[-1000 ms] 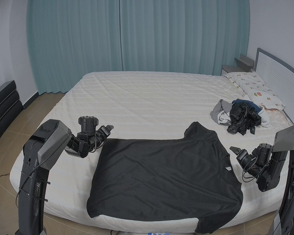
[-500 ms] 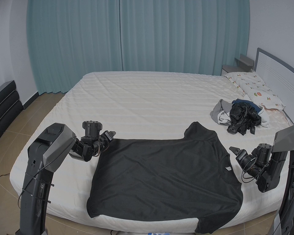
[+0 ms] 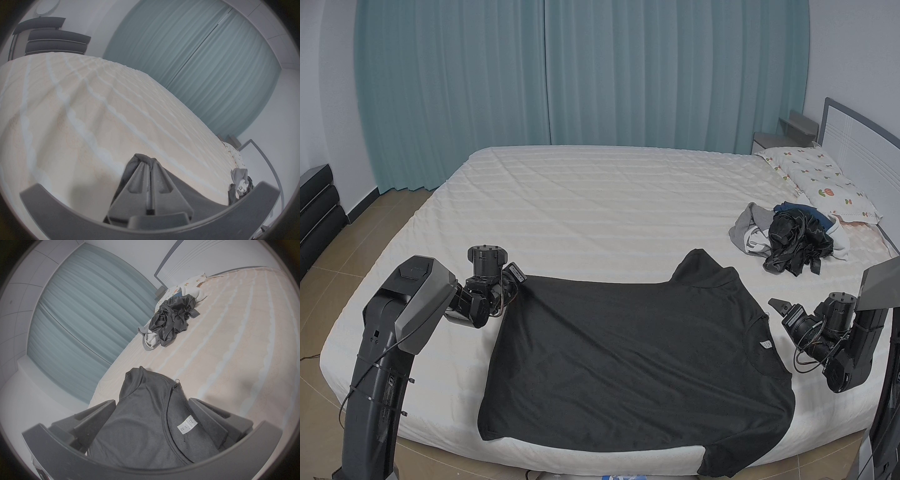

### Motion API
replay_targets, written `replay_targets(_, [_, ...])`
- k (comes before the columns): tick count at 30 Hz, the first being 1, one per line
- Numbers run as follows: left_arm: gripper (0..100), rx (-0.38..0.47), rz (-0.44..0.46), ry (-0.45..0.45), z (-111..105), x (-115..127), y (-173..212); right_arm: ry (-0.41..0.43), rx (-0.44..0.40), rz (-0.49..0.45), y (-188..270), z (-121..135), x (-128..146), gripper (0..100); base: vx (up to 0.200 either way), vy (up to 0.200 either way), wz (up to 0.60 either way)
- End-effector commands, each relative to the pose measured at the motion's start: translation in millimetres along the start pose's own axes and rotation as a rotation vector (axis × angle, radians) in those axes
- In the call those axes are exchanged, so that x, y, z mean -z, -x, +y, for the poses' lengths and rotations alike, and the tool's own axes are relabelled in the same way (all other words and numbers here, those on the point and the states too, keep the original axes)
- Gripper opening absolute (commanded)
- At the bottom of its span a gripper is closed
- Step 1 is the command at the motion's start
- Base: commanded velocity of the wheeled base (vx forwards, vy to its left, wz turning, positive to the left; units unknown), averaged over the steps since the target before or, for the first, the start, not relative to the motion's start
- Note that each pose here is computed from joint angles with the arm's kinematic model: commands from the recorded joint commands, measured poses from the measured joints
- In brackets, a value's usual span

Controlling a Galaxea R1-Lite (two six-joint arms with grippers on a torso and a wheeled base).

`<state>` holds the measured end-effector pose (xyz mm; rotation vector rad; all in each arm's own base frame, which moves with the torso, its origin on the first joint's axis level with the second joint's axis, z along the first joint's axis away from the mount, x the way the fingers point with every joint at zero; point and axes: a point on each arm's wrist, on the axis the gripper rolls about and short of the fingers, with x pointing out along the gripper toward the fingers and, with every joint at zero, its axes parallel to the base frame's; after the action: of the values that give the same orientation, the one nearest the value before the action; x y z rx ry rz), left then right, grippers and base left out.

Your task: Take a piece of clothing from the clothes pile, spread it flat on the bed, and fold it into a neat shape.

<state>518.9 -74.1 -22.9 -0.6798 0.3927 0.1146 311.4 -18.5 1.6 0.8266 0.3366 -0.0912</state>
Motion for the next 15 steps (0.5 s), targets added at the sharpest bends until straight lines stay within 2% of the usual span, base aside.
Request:
replay_targets(1, [0,-0.004,-0.007,0.003,2.8,-0.9,-2.5,0.002,-0.008,-0.004,-0.3,0.6,0.1,100,0.000,0.000,0.00])
replay_targets(7, [0,-0.001,-0.008,0.004,2.9,-1.7,-3.4,0.001,-0.004,-0.003,-0.6,-0.1,0.7,100,0.000,0.000,0.00])
replay_targets(8, [100,0.003,-0.007,0.004,2.4,-2.3,-3.1,0.001,-0.004,-0.003,-0.6,-0.1,0.7,100,0.000,0.000,0.00])
replay_targets(12, [100,0.009,-0.009,0.014,0.0,-5.0,-1.3,0.001,-0.003,-0.002,-0.4,-0.3,0.9,100,0.000,0.000,0.00])
replay_targets(15, [100,0.003,-0.004,0.055,0.1,-6.6,1.4,0.001,0.007,0.009,4.0,-1.4,2.7,100,0.000,0.000,0.00])
